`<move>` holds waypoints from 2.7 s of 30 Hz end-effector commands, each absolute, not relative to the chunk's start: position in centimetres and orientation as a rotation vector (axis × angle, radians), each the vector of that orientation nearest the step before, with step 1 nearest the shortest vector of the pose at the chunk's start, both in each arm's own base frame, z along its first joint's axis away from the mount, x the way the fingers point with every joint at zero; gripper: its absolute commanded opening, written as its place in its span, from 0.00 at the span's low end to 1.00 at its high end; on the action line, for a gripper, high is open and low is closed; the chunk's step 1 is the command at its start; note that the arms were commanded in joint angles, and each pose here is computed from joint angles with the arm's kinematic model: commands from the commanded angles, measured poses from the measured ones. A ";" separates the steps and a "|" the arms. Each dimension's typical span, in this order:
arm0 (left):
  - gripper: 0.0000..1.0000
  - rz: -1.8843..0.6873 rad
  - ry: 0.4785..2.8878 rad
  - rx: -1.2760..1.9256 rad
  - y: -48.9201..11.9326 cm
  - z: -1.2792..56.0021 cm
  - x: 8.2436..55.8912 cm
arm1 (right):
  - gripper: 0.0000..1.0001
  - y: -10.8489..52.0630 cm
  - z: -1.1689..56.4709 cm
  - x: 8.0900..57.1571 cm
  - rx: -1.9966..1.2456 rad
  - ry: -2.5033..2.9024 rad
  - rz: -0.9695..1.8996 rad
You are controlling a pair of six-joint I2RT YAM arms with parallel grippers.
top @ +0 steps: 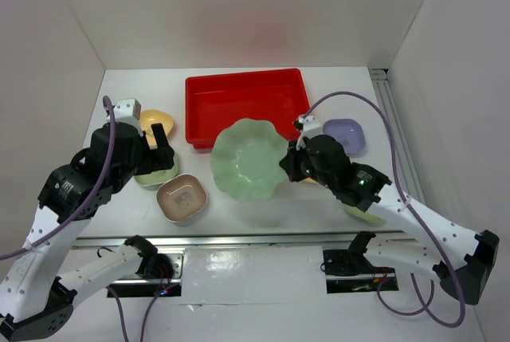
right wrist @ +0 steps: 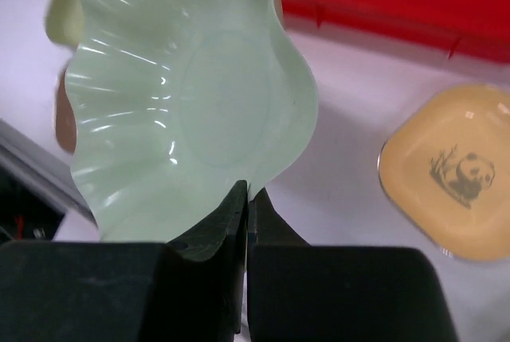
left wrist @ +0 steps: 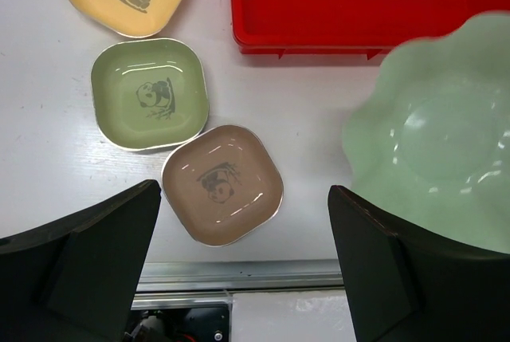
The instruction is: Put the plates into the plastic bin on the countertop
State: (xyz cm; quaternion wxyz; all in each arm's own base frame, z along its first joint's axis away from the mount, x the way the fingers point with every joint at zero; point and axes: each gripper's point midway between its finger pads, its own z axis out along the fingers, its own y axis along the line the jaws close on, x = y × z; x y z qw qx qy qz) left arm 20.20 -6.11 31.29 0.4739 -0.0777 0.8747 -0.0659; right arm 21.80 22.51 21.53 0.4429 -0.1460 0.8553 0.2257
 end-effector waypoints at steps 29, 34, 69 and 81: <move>1.00 -0.347 2.239 -0.116 -10.3 25.6 20.6 | 0.46 24.5 15.2 52.1 -0.014 2.035 0.931; 1.00 -0.352 2.223 -0.107 -10.2 25.7 20.5 | 1.00 25.6 18.5 51.3 -0.098 1.976 0.914; 1.00 -0.355 2.333 -0.201 -12.6 20.8 22.9 | 0.86 5.7 7.5 30.0 0.493 2.364 0.108; 1.00 -0.282 2.368 -0.237 -11.4 19.1 22.2 | 0.70 5.5 3.4 29.8 0.511 2.425 0.063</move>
